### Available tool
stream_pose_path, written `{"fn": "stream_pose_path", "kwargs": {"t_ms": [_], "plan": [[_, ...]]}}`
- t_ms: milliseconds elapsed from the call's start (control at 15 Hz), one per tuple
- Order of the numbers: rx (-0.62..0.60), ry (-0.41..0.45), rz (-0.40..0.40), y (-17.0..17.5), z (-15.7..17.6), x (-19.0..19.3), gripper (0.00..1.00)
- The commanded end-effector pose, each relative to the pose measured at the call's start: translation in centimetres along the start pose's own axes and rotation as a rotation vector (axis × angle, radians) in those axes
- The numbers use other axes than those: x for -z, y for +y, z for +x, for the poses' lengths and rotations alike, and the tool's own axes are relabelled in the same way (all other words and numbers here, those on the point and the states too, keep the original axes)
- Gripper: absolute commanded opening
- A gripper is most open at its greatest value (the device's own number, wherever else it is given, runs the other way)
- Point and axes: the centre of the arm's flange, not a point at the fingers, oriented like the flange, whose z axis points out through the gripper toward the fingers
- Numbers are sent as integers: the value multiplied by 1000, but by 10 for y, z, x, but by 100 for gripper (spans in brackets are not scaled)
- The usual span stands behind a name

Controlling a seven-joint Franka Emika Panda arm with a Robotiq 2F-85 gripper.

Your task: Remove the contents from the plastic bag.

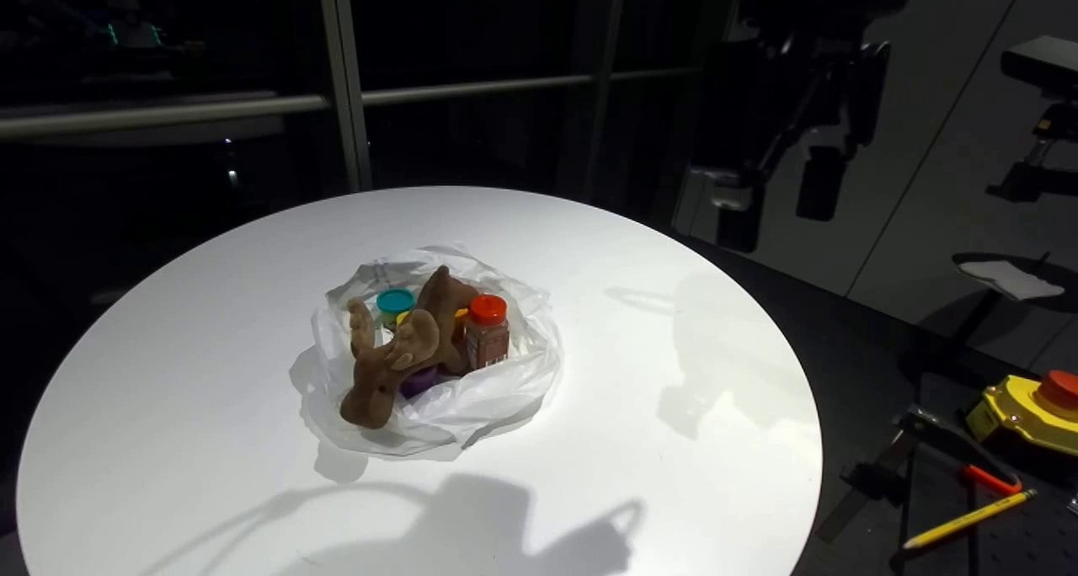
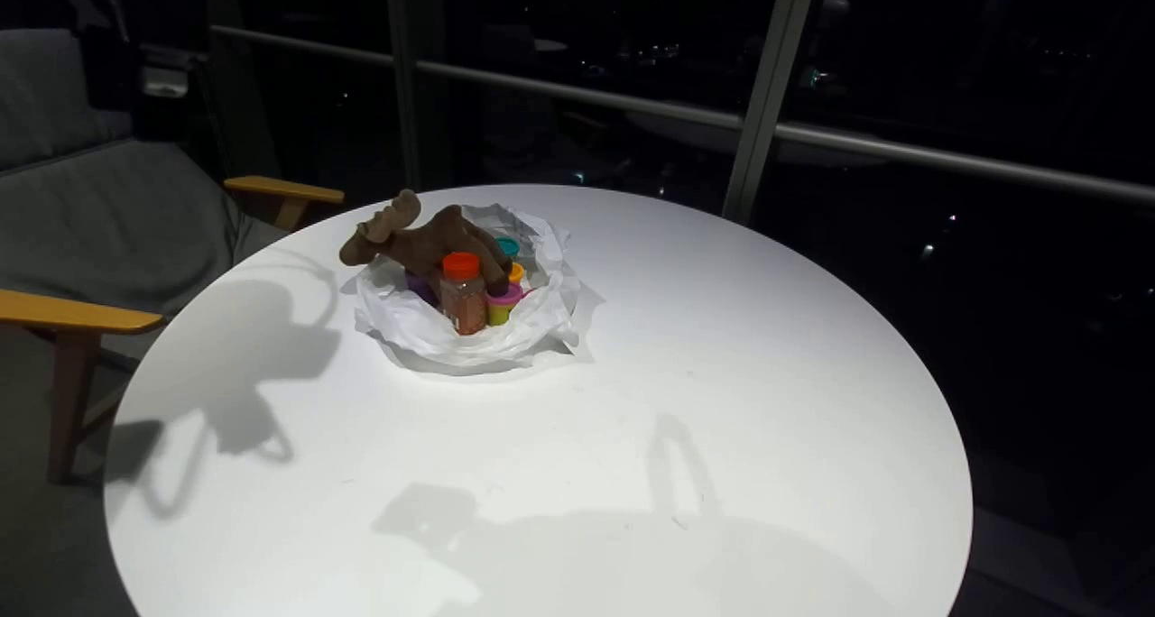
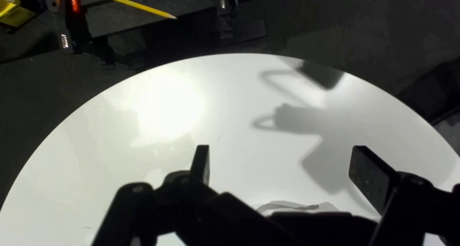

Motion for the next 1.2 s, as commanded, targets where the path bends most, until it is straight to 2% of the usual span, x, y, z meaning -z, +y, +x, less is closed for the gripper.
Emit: {"fn": "stream_pose_path", "kwargs": {"t_ms": [0, 267, 667, 1133], "plan": [[-190, 64, 38, -46, 44, -18, 100], [-363, 170, 37, -93, 89, -46, 100], [-479, 292, -12, -145, 162, -61, 100], [-546, 311, -5, -154, 246, -104, 100]]}}
